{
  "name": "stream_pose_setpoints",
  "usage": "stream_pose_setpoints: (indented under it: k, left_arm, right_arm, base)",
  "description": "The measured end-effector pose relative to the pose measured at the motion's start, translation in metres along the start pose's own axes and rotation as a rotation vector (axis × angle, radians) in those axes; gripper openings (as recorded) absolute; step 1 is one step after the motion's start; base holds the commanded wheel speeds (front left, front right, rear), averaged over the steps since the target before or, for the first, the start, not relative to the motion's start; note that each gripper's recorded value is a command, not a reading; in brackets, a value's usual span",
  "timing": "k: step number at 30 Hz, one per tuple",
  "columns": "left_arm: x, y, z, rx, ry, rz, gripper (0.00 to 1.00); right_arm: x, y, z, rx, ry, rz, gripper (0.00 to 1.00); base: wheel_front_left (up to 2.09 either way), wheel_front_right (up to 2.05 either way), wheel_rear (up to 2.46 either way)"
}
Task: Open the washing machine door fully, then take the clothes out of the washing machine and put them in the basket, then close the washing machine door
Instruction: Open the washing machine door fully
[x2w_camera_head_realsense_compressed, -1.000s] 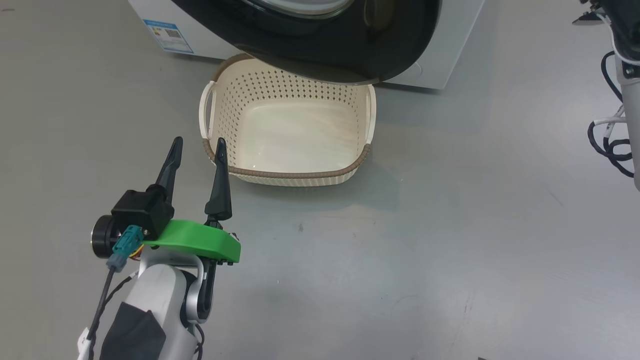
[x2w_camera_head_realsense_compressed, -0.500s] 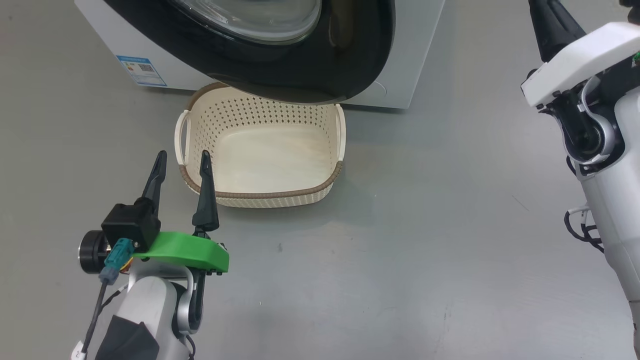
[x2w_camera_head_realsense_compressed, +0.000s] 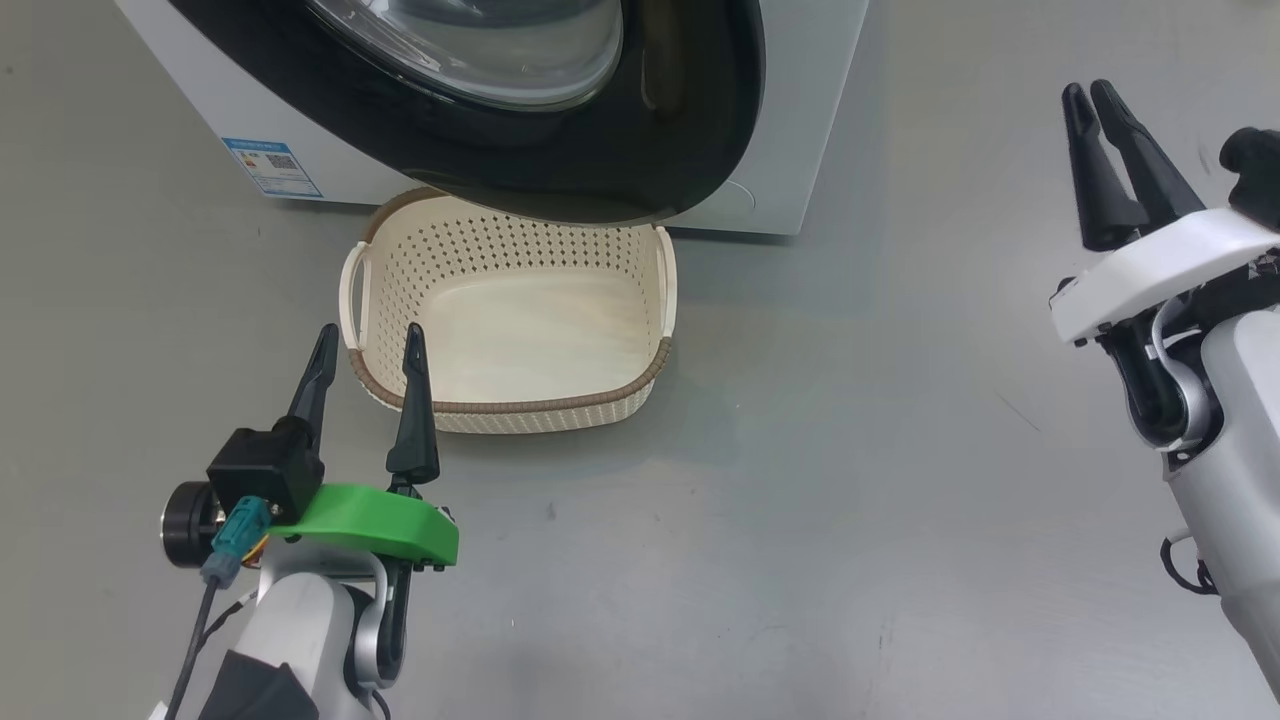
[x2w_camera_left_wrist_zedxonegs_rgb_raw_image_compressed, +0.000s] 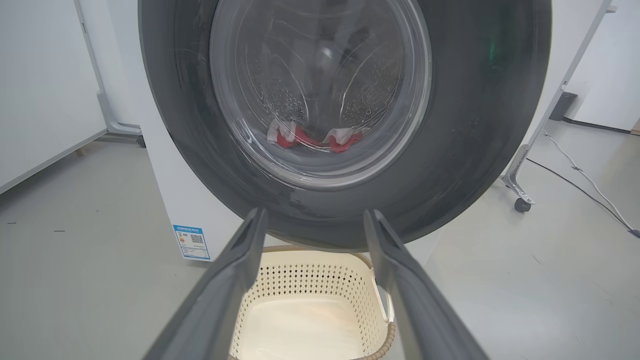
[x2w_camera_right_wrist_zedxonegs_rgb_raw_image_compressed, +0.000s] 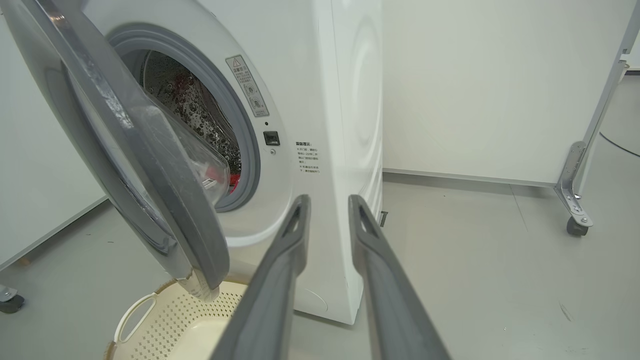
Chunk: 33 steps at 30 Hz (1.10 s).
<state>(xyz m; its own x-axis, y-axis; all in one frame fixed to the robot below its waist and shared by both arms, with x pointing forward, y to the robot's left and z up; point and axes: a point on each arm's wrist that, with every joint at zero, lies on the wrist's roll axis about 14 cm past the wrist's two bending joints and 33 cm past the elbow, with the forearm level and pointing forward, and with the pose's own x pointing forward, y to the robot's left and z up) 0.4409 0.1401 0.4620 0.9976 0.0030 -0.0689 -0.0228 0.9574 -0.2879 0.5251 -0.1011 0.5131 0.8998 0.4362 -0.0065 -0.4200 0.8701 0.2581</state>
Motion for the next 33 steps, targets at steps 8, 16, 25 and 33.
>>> stream_pose_setpoints:
  k: [8,16,25,33]
  left_arm:
    - [0.0,-0.003,0.002,0.002,-0.007,-0.009,1.0]
    - [0.001,-0.007,0.004,0.0,-0.013,-0.019,1.0]
    - [-0.002,-0.008,0.006,0.001,-0.019,-0.021,1.0]
    - [-0.007,-0.005,0.005,0.002,-0.014,-0.012,1.0]
  right_arm:
    - [-0.017,-0.002,-0.014,-0.018,-0.014,-0.022,1.0]
    - [-0.025,-0.002,-0.018,-0.01,-0.022,-0.038,1.0]
    - [-0.029,0.002,-0.019,-0.023,-0.024,-0.032,1.0]
    - [-0.031,0.005,-0.02,-0.027,-0.023,-0.026,1.0]
  base:
    - [0.0,0.0,0.0]
    - [0.0,0.0,0.0]
    - [0.0,0.0,0.0]
    - [0.0,0.0,0.0]
